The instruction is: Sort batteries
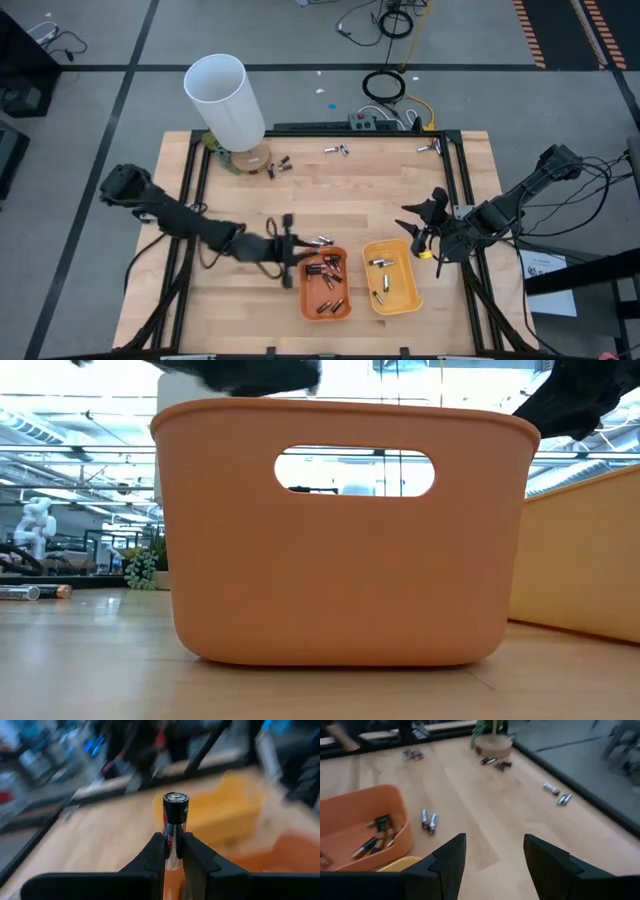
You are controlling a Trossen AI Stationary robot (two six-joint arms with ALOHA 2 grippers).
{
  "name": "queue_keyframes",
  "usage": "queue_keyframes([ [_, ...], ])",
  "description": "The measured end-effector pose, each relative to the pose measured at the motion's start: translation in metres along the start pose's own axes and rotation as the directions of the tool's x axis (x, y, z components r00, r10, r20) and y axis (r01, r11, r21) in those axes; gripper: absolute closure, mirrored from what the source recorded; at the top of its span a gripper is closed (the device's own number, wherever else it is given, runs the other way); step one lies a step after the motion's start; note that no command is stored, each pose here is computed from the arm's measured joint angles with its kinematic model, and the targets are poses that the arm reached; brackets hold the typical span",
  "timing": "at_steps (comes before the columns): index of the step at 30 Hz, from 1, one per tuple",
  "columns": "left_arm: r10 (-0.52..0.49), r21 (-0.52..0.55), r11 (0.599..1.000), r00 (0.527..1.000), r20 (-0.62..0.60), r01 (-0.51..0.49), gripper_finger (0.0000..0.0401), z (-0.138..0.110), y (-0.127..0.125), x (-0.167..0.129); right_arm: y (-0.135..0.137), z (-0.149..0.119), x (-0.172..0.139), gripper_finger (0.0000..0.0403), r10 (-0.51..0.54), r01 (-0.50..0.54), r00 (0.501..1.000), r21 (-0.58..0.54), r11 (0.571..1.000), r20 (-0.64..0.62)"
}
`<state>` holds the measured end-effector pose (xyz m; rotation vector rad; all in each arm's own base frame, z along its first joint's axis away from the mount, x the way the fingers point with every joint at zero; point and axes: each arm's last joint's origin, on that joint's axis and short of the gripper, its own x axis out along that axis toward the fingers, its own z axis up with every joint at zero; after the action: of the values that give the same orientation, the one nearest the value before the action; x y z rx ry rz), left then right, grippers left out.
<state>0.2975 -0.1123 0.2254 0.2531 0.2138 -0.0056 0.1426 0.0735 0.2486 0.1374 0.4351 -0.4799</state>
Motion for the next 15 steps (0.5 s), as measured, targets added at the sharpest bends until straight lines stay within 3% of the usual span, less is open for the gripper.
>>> queue_keyframes([
  [2,-0.051,-0.043,0.997,0.991,0.125,0.057,0.0353,-0.001,0.009,0.016,-0.001,0.001,0.0,0.0211,-0.037,0.037,0.999,-0.003,0.999,0.032],
  [5,-0.092,-0.056,0.993,0.971,0.219,0.107,0.0353,-0.013,0.017,0.042,-0.003,0.002,0.0,0.0211,-0.087,0.088,0.993,-0.006,0.996,0.073],
  [15,-0.197,-0.036,0.977,0.952,0.236,0.211,0.0353,-0.036,0.033,0.138,-0.009,0.007,0.0,0.0211,-0.266,0.277,0.937,-0.017,0.961,0.225],
])
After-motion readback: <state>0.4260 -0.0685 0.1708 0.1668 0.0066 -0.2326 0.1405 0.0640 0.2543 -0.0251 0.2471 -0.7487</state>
